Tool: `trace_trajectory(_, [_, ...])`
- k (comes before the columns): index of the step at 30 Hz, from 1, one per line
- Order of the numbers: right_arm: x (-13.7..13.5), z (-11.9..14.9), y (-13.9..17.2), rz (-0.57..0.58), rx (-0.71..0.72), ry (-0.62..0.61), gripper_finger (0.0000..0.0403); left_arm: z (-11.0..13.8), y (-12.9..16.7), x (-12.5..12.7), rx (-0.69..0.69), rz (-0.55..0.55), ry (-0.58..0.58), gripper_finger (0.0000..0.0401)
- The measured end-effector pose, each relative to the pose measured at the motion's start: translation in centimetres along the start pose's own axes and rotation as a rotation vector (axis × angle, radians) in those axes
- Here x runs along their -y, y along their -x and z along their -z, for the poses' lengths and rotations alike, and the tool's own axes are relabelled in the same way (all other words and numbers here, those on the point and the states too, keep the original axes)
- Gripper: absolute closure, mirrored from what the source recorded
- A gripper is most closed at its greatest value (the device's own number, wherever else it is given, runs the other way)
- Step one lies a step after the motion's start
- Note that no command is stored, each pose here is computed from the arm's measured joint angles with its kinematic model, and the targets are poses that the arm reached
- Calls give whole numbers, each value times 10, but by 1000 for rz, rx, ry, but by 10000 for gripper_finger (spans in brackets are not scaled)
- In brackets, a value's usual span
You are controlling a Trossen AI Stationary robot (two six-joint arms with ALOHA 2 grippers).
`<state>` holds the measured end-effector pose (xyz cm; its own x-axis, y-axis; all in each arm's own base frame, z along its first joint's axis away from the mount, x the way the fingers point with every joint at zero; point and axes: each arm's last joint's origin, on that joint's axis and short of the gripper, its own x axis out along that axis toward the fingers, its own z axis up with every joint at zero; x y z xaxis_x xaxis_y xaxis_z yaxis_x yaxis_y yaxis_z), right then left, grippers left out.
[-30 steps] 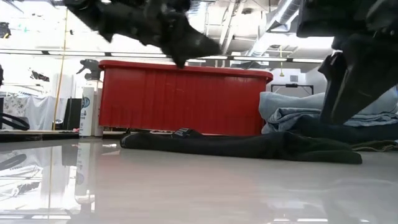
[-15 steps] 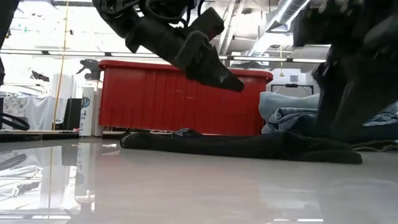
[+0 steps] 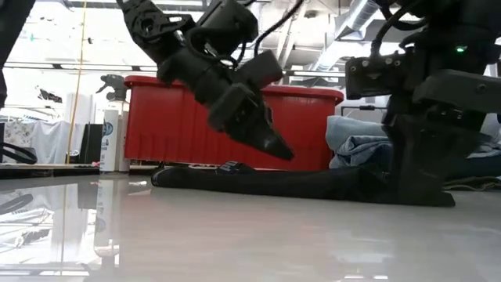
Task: Fold Laundry from Bin
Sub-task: Fold the black boxer short
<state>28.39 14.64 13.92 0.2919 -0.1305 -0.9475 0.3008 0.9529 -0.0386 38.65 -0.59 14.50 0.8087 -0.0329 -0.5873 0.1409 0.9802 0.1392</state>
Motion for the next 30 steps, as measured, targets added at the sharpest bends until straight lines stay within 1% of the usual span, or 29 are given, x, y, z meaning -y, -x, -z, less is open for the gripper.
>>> trace_trajectory(3, [-1, 0, 2, -7, -27, -40, 207, 8, -7, 1, -33, 6, 7, 212])
trace_trajectory(6, [-1, 1, 2, -21, -53, -80, 289, 13, -12, 2, -44, 8, 10, 212])
trace_trajectory(8, [0, 2, 3, -17, -68, -106, 349, 12, -12, 1, -31, 3, 10, 212])
trace_trajectory(9, [-1, 1, 4, -13, -74, -113, 372, 12, -13, 1, -29, 2, 7, 212])
trace_trajectory(10, [-2, 0, 6, -10, -84, -111, 382, 13, -14, 1, -31, 2, 6, 212])
trace_trajectory(15, [-6, -10, 22, 26, -112, -76, 381, 22, -20, 3, -68, 10, 16, 212])
trace_trajectory(21, [-8, -36, 52, 61, -57, 11, 382, 22, -23, 2, -53, -1, 46, 215])
trace_trajectory(25, [-3, -53, 66, 86, -19, 65, 382, 12, -17, -2, -17, -30, 84, 221])
trace_trajectory(30, [10, -73, 68, 93, 13, 109, 382, -5, -6, -4, 32, -38, 123, 222])
